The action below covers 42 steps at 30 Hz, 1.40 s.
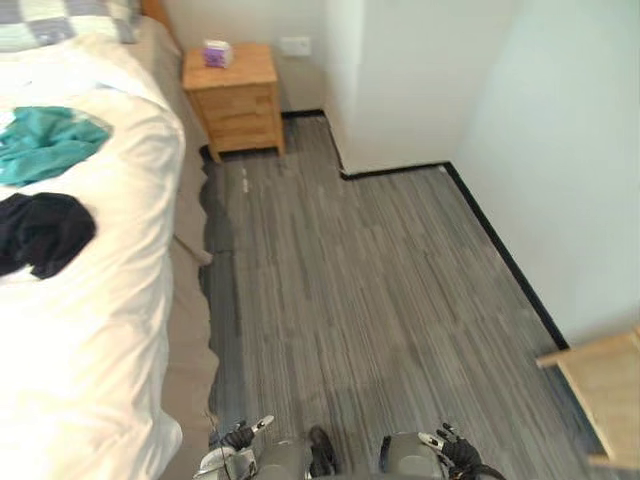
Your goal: Tidy the bed and pick cloth on bed and put in laundry
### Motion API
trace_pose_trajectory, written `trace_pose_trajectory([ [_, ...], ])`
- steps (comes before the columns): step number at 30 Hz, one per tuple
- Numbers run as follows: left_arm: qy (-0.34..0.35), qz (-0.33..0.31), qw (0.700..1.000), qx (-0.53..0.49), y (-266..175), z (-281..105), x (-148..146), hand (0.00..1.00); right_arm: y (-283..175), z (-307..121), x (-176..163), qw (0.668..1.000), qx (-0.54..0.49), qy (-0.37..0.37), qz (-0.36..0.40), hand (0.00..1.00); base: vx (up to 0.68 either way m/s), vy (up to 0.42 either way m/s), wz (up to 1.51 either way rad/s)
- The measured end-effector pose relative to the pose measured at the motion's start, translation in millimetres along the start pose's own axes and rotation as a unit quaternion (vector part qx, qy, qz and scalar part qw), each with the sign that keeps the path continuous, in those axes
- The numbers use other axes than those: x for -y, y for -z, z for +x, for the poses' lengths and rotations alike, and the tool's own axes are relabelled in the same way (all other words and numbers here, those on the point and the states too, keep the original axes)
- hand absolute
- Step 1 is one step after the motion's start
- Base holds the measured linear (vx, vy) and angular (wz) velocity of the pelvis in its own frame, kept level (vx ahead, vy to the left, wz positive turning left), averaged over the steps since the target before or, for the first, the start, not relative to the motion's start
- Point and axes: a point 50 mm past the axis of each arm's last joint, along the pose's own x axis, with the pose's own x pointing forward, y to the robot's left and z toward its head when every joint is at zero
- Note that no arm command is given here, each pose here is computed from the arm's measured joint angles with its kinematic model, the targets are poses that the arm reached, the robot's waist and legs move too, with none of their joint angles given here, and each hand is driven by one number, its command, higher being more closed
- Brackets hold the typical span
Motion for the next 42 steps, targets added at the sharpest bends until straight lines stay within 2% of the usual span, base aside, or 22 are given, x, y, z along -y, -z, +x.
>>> trace_pose_trajectory([
  [4, -0.017, -0.005, 1.0, -0.012, 3.2, -0.4, -3.9, 0.0, 1.6, -0.9, -2.4, 0.999, 0.008, -0.003, 0.031, 0.0, 0.44, -0.198, 0.99],
  [8, -0.027, -0.037, 0.999, -0.008, 10.5, -3.6, -7.0, 0.0, 5.4, -5.9, -0.4, 0.999, 0.011, -0.002, 0.046, 0.0, 0.46, -0.361, 0.79],
  [9, -0.027, -0.053, 0.998, -0.022, 21.4, -5.5, -4.5, 0.0, 3.0, -7.4, 6.3, 0.999, 0.013, 0.004, 0.046, 0.0, 0.58, -0.407, 0.67],
  [11, -0.006, -0.069, 0.997, -0.015, 15.8, -4.0, 8.9, 0.0, -4.3, -6.5, 13.9, 0.999, 0.016, 0.011, 0.038, 0.0, 0.63, -0.479, 0.26],
  [22, 0.027, -0.013, 0.998, 0.048, -4.3, -2.8, 16.8, 0.0, 3.5, -3.6, 10.0, 0.998, -0.009, 0.016, 0.064, 0.0, 0.5, -0.183, -0.33],
  [31, 0.009, 0.075, 0.997, 0.034, -13.4, 0.9, -0.2, 0.0, 8.6, -0.8, -9.3, 0.998, -0.009, -0.008, 0.068, 0.0, 0.55, 0.1, -0.03],
  [38, 0.017, 0.083, 0.996, 0.036, -17.4, 2.6, 11.7, 0.0, 1.8, -2.8, -2.3, 0.998, 0.022, 0.0, 0.052, 0.0, 0.51, -0.11, 0.71],
  [42, 0.005, 0.044, 0.999, 0.019, -1.5, -0.2, 6.7, 0.0, 13.1, -7.9, -1.2, 0.999, 0.01, 0.011, 0.042, 0.0, 0.48, -0.328, 1.02],
])
